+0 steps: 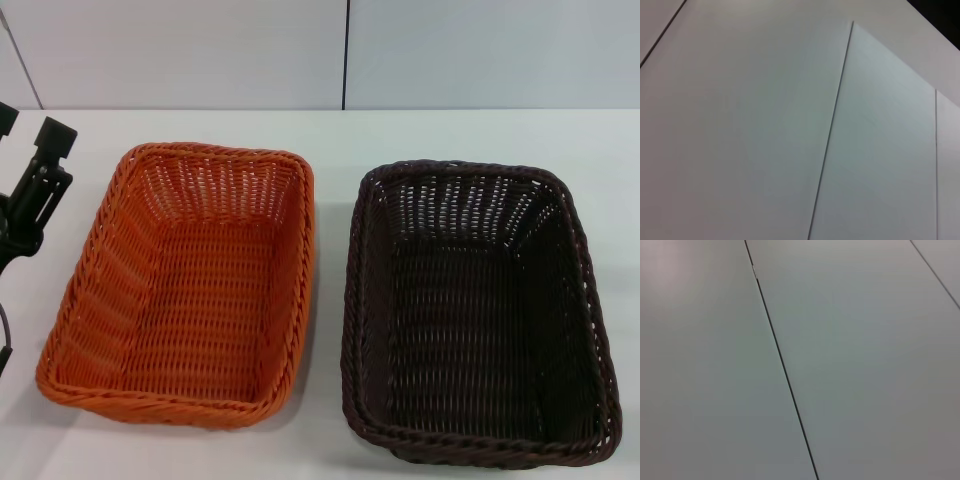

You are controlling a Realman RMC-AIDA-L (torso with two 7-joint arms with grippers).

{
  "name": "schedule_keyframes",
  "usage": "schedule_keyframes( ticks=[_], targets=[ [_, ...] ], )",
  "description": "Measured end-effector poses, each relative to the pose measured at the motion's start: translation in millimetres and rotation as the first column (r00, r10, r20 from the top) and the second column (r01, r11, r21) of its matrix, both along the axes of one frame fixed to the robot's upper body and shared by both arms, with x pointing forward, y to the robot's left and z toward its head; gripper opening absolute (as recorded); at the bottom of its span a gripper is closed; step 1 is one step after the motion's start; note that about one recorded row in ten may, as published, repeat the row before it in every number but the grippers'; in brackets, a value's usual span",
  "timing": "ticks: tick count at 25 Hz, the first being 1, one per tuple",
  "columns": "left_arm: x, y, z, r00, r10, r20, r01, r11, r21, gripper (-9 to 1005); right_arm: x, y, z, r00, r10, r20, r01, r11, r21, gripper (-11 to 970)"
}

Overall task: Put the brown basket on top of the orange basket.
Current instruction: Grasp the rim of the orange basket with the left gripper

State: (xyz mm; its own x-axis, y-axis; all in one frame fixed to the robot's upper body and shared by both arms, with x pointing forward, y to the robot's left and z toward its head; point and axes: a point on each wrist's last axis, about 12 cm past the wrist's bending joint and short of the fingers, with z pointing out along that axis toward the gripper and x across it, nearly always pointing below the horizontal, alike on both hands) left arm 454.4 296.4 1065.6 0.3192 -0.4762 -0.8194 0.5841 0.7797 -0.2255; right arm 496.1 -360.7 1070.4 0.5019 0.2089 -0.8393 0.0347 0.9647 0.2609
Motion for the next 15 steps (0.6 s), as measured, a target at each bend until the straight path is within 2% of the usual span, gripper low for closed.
schedule_keyframes(
  ticks=[15],
  targets=[
    [-1.1,10.6,1.1,0.996,0.085,0.011,-0.084,0.996,-0.023,824,-5.9,-5.8,-1.9,0.999,-0.035,-0.001,0.035,0.999,0.009,526]
  ],
)
